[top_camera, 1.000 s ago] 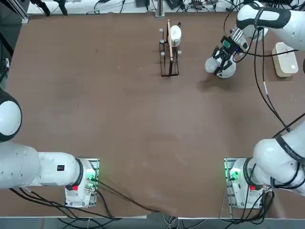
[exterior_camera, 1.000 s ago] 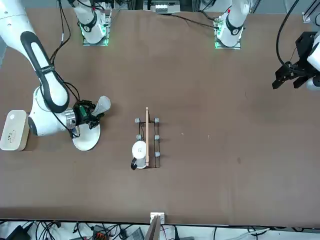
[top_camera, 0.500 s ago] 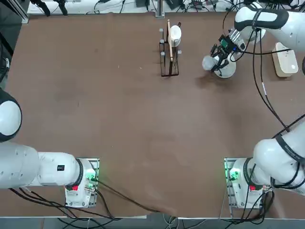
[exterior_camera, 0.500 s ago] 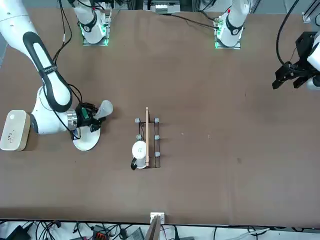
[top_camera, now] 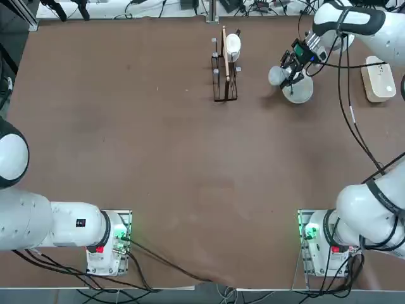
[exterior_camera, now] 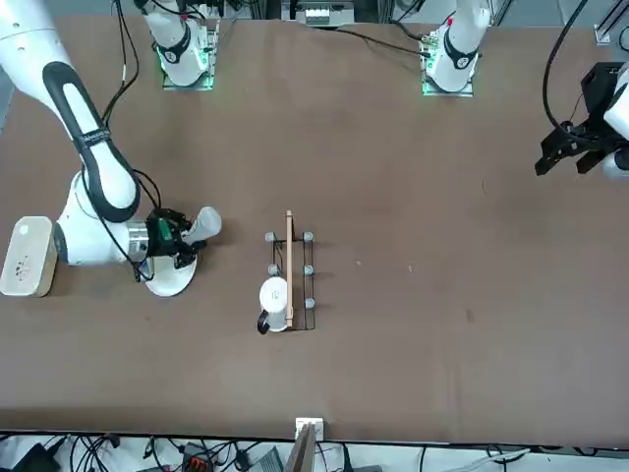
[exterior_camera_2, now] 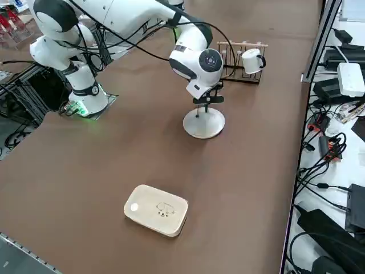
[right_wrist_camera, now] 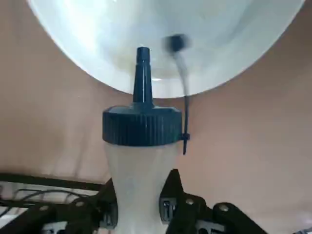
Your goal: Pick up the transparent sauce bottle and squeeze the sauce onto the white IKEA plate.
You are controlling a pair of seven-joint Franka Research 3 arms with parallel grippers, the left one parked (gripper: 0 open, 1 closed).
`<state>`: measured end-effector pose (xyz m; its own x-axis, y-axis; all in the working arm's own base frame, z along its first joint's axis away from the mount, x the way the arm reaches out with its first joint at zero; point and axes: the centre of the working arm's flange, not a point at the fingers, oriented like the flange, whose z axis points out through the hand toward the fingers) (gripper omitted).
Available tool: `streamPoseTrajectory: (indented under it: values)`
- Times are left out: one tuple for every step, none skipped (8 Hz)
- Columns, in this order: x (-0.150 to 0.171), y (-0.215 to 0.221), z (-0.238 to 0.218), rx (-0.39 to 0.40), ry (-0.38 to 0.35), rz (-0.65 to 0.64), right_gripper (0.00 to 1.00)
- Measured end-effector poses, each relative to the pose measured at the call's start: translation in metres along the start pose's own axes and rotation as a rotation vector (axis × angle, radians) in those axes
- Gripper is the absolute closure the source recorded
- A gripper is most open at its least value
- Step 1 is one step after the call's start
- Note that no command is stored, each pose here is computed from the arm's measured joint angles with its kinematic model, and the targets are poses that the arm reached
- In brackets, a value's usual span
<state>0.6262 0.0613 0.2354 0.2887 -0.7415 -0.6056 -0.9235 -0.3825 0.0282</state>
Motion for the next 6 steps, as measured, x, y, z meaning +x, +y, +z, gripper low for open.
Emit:
streamPoseTrajectory:
  values:
    - [-0.001,-0.005,-0.009,0.009,0.024,-0.006,0.63]
    - [-0.002,-0.007,-0.013,-0.011,0.076,-0.019,0.63]
    - [-0.008,-0.01,-0.008,-0.053,0.154,-0.019,0.63]
    - [-0.018,-0.013,0.0,-0.092,0.238,-0.009,0.63]
    - [-0.031,-0.017,0.008,-0.12,0.309,-0.003,0.63]
    - [-0.045,-0.022,0.013,-0.139,0.368,-0.006,0.63]
